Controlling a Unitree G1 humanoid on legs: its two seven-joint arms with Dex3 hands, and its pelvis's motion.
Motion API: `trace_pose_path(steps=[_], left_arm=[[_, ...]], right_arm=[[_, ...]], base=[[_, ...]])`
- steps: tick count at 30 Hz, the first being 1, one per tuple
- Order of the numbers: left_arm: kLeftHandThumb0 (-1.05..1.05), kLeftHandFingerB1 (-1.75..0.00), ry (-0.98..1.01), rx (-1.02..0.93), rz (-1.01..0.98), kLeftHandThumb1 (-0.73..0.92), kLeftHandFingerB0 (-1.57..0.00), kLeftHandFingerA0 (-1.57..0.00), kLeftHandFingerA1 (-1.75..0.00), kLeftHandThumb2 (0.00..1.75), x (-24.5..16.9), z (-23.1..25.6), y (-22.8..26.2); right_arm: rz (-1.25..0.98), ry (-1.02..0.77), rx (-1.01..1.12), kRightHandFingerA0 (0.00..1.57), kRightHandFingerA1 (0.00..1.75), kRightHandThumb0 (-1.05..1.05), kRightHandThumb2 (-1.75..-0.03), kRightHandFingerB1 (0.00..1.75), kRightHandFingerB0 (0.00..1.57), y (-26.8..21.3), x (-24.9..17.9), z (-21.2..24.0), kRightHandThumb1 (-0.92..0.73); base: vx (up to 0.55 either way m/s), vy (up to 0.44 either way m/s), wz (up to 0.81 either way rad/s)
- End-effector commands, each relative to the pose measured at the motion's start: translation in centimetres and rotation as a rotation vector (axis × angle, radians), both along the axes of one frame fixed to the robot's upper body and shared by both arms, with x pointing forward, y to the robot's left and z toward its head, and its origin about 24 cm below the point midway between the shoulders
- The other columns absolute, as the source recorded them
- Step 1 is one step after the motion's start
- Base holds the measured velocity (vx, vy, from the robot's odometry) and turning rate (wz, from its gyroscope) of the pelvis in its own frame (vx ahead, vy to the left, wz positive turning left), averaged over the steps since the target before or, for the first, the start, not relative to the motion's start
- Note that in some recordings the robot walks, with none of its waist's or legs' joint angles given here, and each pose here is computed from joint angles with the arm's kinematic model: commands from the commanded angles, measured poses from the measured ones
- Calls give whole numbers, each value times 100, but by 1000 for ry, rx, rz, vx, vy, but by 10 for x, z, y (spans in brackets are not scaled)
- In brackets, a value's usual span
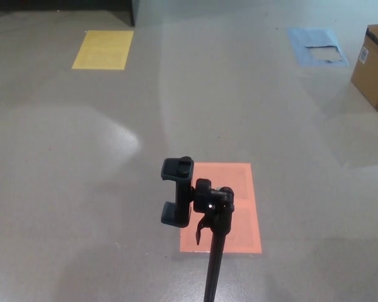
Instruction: A phone stand is kept on the floor and the robot uses both its hands to grab it and uses its left hand to extend the phone stand by pulling it upwards
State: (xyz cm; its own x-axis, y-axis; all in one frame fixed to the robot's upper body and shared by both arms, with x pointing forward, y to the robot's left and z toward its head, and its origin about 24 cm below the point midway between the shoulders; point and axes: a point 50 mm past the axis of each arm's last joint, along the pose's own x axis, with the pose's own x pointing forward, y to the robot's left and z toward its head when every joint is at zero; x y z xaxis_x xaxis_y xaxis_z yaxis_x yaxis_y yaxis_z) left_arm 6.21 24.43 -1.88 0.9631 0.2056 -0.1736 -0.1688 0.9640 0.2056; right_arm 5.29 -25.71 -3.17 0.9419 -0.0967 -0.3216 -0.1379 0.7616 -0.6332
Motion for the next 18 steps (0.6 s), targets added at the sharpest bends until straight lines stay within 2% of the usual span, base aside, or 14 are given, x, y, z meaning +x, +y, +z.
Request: trace_pose_path(steps=[1, 4, 5, 6, 9, 10, 12, 15, 16, 18], left_arm=[[-80, -32, -167, 6, -53, 80, -25, -19, -27, 65, 20, 25, 5], [-80, -32, -178, 7, -62, 80, -25, -19, -27, 65, 25, 28, 4], [-38, -46, -207, -20, -80, 39, 0, 0, -49, 101, 39, 34, 1], [-38, -46, -251, -61, -114, 39, 0, 0, -49, 101, 59, 44, -4], [-38, -46, -246, -66, -114, 39, 0, 0, -49, 101, 59, 45, -4], [-82, -31, -276, -87, -128, 78, -25, -19, -27, 64, 76, 54, -9], [-83, -31, -329, -106, -174, 79, -24, -19, -27, 65, 99, 69, -17], [-83, -31, -331, -110, -177, 79, -24, -19, -27, 65, 101, 70, -17], [-39, -46, -390, -117, -249, 37, 0, 0, -49, 100, 128, 93, -30], [-39, -47, -406, -124, -275, 38, 0, 0, -49, 101, 136, 101, -37]], right_arm=[[17, -135, 41, 0, 8, -105, -99, 13, 0, -5, 7, 17, -62], [18, -140, 46, 0, 8, -105, -99, 13, 0, -6, 11, 20, -62], [37, -158, 59, 0, 0, -103, -95, 9, 0, -7, 20, 23, -61], [65, -185, 78, 0, 0, -103, -95, 9, 0, -7, 34, 29, -61], [66, -183, 82, 0, 0, -103, -95, 9, 0, -7, 34, 30, -61], [84, -199, 49, 0, 0, -104, -100, 12, 0, -7, 47, 31, -63], [111, -207, 40, 0, 0, -103, -101, 13, 0, -5, 64, 33, -62], [113, -208, 40, 0, 0, -103, -101, 13, 0, -5, 66, 33, -62], [151, -250, 91, 0, 0, -99, -100, 16, 0, 8, 89, 34, -58], [168, -280, 97, 0, 0, -100, -101, 14, 0, 13, 98, 35, -59]], base=[[0, 0, 0], [0, 0, 0], [0, 0, 0], [0, 0, 0], [0, 0, 0], [0, 0, 0], [0, 0, 0], [0, 0, 0], [0, 0, 0], [0, 0, 0]])
